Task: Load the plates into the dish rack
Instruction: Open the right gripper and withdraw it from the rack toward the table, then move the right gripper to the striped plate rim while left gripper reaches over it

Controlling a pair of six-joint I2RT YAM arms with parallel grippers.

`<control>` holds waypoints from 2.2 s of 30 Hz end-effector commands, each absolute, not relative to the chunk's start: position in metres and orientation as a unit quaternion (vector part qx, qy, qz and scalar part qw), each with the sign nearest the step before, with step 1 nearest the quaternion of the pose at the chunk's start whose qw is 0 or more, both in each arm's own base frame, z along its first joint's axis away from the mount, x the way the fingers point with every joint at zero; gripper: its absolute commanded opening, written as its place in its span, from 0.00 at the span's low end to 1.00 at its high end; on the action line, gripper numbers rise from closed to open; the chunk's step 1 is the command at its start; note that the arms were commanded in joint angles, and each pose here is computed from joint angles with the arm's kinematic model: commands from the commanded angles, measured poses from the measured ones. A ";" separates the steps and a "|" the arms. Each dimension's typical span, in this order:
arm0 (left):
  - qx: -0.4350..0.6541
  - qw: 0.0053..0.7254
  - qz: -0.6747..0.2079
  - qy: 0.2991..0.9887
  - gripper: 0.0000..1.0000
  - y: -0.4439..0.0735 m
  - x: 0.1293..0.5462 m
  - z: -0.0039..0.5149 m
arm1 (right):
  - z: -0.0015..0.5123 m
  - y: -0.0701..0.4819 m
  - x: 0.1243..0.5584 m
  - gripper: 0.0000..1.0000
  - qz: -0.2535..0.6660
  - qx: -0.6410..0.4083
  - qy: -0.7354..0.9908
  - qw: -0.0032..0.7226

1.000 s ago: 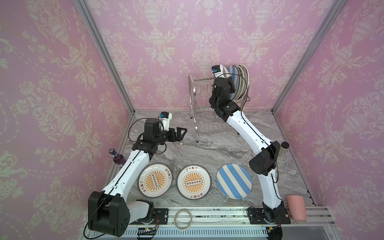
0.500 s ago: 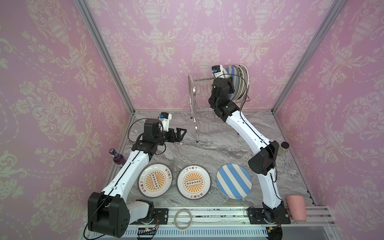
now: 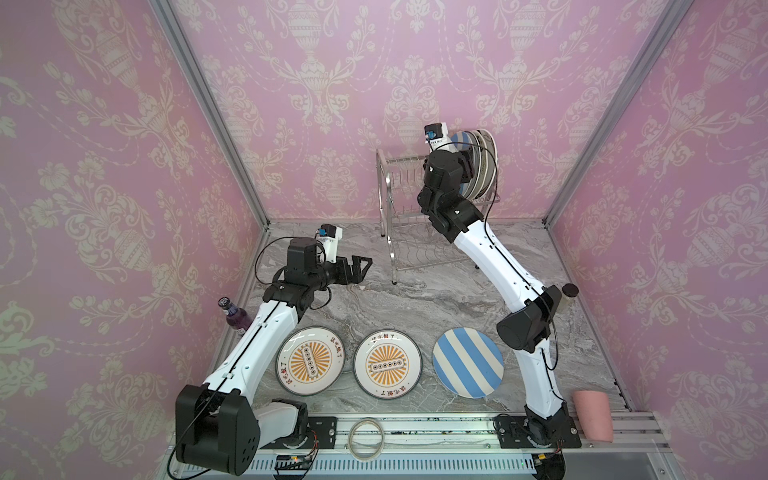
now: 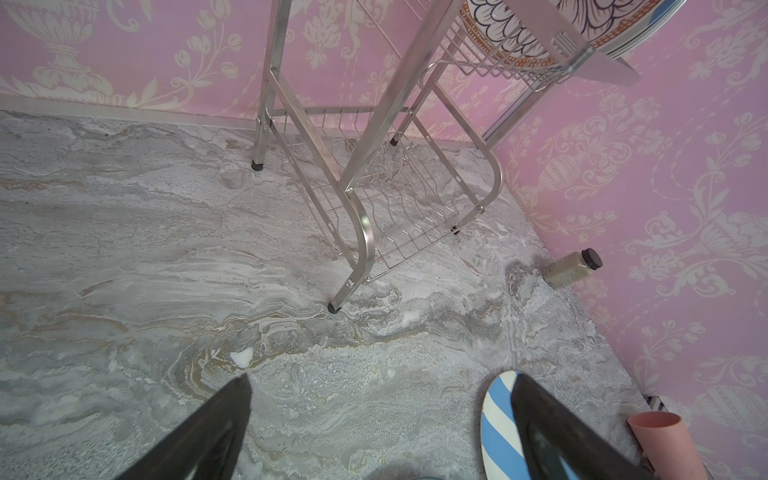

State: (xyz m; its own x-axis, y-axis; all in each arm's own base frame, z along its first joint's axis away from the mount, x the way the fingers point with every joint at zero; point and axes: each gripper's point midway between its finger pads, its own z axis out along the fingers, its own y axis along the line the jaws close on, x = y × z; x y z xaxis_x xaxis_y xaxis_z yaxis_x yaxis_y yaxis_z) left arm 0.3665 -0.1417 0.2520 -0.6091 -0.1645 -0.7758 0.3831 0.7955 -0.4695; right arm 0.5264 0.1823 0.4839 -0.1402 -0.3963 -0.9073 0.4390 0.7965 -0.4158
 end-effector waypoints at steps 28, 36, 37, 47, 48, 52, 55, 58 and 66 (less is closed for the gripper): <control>0.169 0.396 -0.284 0.857 0.99 -0.225 0.343 0.223 | 0.264 0.035 0.213 0.80 0.025 0.113 0.880 0.460; 0.193 0.350 -0.286 0.871 0.99 -0.248 0.318 0.182 | 0.175 0.027 0.188 0.82 -0.039 0.159 0.937 0.308; 0.197 0.343 -0.287 0.873 0.99 -0.253 0.314 0.177 | 0.165 0.027 0.185 0.82 -0.039 0.168 0.940 0.293; 0.223 0.294 -0.325 0.871 0.99 -0.280 0.290 0.143 | 0.071 0.054 0.155 0.79 0.054 0.237 0.951 0.189; 0.228 0.290 -0.333 0.868 0.99 -0.284 0.287 0.141 | 0.063 0.056 0.153 0.79 0.062 0.243 0.951 0.182; 0.264 0.269 -0.349 0.858 0.99 -0.302 0.275 0.127 | 0.041 0.058 0.144 0.77 0.063 0.249 0.954 0.158; 0.276 0.244 -0.349 0.861 0.99 -0.310 0.268 0.113 | 0.041 0.055 0.142 0.77 0.056 0.249 0.955 0.153; 0.284 0.234 -0.351 0.861 0.99 -0.316 0.264 0.107 | 0.039 0.059 0.140 0.77 0.062 0.249 0.956 0.142; 0.302 0.227 -0.324 0.867 0.99 -0.317 0.267 0.097 | 0.036 0.068 0.140 0.77 0.065 0.245 0.961 0.110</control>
State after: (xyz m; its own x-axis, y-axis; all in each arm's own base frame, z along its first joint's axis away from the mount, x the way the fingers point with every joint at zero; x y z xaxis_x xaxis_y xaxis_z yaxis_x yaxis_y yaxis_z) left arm 0.2636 -0.3125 0.0944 -0.7446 0.3396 -0.5746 0.6357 0.6235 -0.4552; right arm 0.1356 0.0623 0.0310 -0.8628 0.4673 -0.1930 0.4441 0.8829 0.1526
